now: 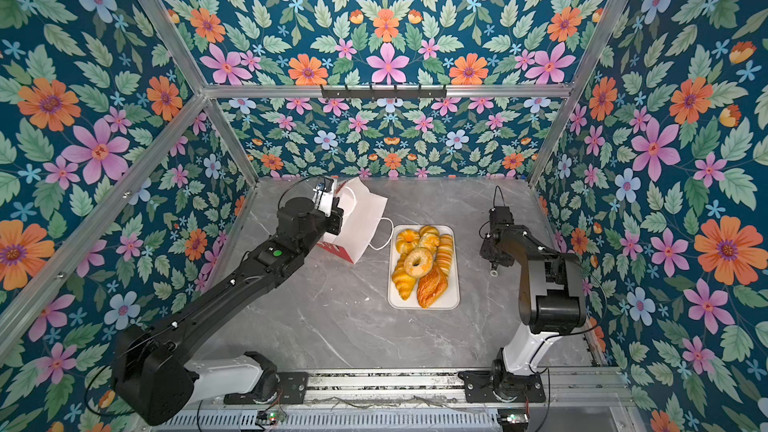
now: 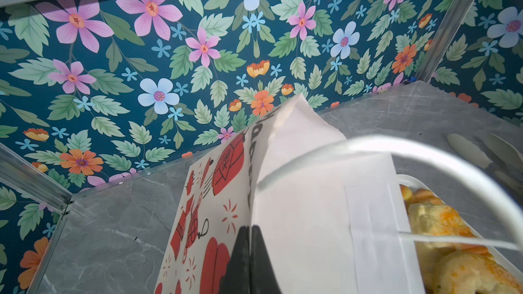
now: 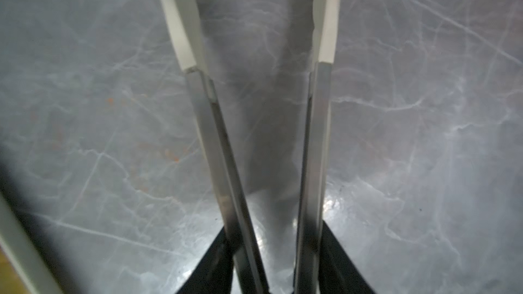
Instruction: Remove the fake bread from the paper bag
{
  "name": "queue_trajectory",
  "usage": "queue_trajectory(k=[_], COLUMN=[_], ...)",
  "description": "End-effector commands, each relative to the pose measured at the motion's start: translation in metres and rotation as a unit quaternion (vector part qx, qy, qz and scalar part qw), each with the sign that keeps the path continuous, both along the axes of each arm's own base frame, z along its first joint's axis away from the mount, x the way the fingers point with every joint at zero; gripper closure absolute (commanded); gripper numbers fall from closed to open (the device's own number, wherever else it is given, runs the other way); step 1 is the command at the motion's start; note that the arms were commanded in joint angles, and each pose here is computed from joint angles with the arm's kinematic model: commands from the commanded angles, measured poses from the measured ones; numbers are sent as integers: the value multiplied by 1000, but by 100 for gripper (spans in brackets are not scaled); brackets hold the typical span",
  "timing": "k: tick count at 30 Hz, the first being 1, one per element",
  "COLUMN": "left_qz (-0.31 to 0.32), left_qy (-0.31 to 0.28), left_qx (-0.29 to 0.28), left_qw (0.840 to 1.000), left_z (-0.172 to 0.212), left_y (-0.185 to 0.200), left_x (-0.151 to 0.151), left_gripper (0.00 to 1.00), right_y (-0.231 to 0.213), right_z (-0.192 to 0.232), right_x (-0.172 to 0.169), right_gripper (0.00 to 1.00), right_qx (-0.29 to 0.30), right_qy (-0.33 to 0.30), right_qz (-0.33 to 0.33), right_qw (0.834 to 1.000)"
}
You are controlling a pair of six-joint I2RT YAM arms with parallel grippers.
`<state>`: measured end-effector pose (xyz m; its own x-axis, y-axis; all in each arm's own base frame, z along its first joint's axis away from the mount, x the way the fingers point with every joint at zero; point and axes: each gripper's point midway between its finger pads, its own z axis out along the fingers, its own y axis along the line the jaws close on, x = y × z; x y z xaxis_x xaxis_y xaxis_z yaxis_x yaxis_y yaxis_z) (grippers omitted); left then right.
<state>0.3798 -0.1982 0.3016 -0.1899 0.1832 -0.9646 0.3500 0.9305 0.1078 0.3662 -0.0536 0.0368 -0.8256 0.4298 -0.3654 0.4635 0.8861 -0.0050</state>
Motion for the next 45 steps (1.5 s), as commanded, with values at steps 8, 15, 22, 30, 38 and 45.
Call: queue_trajectory(k=[8, 15, 22, 30, 38, 45], left_qz=[-10, -36, -38, -38, -24, -16], left_qy=[11, 22, 60, 119, 158, 186], left_qx=[-61, -140, -222, -279, -301, -322], left_qw=[998, 989, 973, 952, 940, 928], left_z=[19, 46, 59, 54, 31, 3], left_y=[-7, -20, -32, -40, -40, -30], left_x=[-3, -9, -5, -8, -8, 5], left_gripper=[100, 100, 100, 100, 100, 100], right_y=[4, 4, 9, 14, 17, 19], right_z=[20, 39, 38, 34, 30, 26], right_x=[-5, -9, -8, -4, -2, 1], right_gripper=[18, 14, 14, 14, 14, 14], right_qx=[21, 20, 32, 45, 54, 59], right_qy=[-47, -81, -84, -84, -82, -78], right_qz=[-14, -16, -9, -2, 3, 10], right_qw=[999, 996, 996, 995, 995, 995])
